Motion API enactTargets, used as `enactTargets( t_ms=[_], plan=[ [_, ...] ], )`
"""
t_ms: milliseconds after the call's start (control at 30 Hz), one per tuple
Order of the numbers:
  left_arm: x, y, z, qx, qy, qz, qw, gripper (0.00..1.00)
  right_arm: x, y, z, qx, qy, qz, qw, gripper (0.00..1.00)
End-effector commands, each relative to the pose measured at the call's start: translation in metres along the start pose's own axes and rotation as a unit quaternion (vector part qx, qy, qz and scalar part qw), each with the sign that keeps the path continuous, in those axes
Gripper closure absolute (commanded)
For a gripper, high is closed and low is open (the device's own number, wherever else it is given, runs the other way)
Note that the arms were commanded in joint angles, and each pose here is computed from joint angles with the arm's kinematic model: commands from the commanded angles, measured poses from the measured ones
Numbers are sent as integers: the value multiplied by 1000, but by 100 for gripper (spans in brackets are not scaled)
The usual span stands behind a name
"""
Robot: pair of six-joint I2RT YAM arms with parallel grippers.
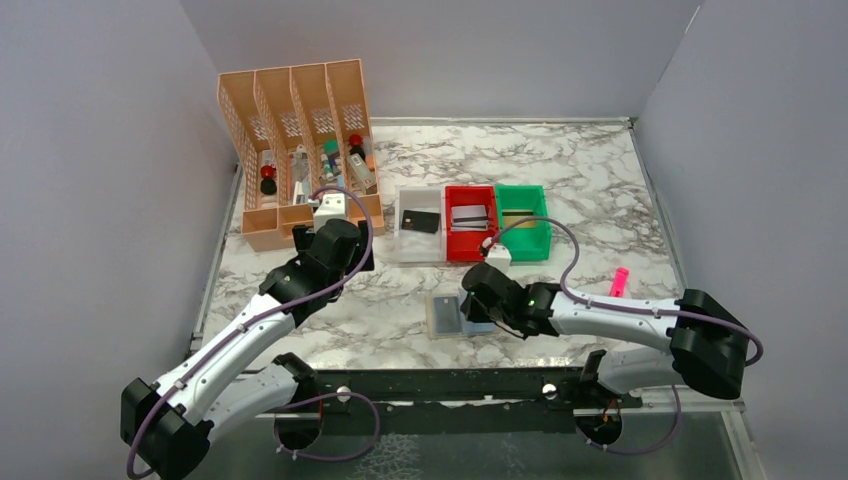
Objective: Take the credit cards out of the card holder
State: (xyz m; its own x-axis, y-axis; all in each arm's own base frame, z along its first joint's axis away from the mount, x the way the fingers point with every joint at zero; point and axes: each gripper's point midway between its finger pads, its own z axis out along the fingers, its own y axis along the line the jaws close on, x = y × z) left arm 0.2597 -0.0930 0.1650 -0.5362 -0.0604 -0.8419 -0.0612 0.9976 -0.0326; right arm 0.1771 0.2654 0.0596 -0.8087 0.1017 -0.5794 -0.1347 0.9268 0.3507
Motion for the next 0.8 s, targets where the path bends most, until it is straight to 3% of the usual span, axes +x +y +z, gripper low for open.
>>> enactTargets(
  t_ms=[0, 167, 400, 500, 633, 767],
  plan=[
    [2, -2, 1, 6, 6, -1, 1000, 1, -2, -18, 3, 38, -12, 38, 998, 94],
    [1, -1, 0, 5, 3, -2, 1000, 1, -3, -59, -4, 127, -36, 61, 989, 88],
    [1, -1, 0, 6, 4, -2, 1000, 1, -23, -83, -31, 183, -82, 74, 977, 66],
    [1, -3, 0, 9, 4, -2, 1000, 1, -37, -58, -36, 130, -83, 43, 987, 64],
    [1, -3, 0, 9, 4, -2, 1000, 1, -36, 5, -28, -26, -53, -32, 998, 61],
    [-1, -1, -2, 9, -1, -5, 1000, 1, -16, 28, -8, -42, 10, -52, 998, 59]
  ],
)
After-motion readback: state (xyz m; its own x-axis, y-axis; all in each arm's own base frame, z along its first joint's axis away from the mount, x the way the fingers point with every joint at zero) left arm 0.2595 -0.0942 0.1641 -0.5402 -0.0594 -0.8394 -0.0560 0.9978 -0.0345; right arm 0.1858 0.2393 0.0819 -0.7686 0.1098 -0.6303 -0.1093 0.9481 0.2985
